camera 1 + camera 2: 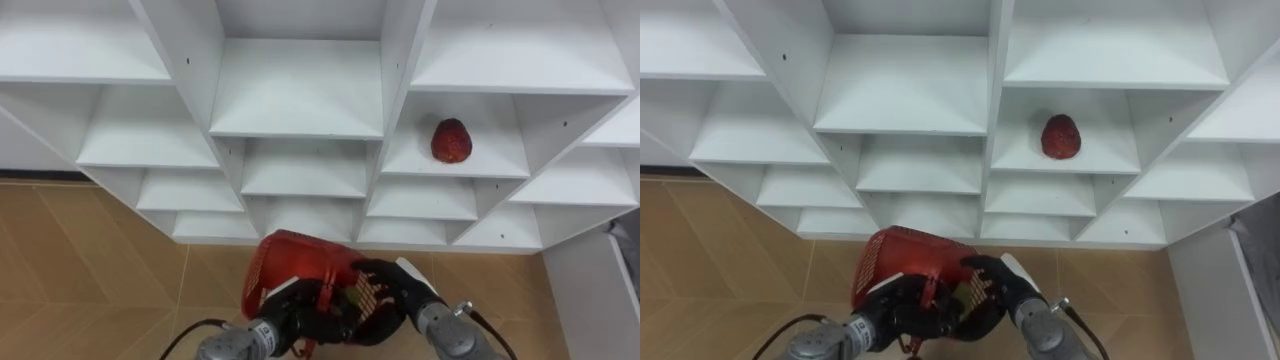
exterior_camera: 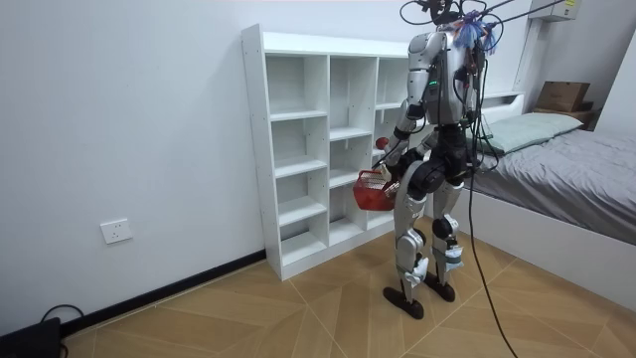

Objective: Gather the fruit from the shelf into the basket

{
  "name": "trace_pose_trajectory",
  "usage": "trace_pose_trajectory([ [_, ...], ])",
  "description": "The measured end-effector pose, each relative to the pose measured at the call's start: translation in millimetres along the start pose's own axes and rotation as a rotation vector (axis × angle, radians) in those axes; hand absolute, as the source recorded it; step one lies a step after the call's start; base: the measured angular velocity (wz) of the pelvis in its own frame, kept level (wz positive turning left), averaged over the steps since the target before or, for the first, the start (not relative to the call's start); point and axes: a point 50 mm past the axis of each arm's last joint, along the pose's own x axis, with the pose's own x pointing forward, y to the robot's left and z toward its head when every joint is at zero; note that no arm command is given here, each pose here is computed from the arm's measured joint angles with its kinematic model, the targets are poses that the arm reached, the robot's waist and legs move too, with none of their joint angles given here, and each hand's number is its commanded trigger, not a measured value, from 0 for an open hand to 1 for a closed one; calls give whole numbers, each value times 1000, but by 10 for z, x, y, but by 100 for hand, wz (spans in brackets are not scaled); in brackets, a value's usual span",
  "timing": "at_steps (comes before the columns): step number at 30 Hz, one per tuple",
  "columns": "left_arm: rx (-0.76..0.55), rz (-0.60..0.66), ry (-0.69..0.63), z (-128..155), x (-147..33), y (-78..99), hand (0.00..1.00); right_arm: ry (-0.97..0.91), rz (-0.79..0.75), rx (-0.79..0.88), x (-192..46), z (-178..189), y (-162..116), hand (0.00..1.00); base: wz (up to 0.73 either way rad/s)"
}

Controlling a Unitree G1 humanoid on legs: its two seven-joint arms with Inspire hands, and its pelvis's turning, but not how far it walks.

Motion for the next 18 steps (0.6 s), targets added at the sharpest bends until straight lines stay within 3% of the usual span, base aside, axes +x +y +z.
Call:
trace_pose_trajectory([
  [9,-55,113,-6,-30,-54,157,100,-58,-29,2,-63,47,-15,0,-2],
  [18,-137,249,45,-313,-232,277,100,-71,-108,25,-139,1,-143,0,0],
])
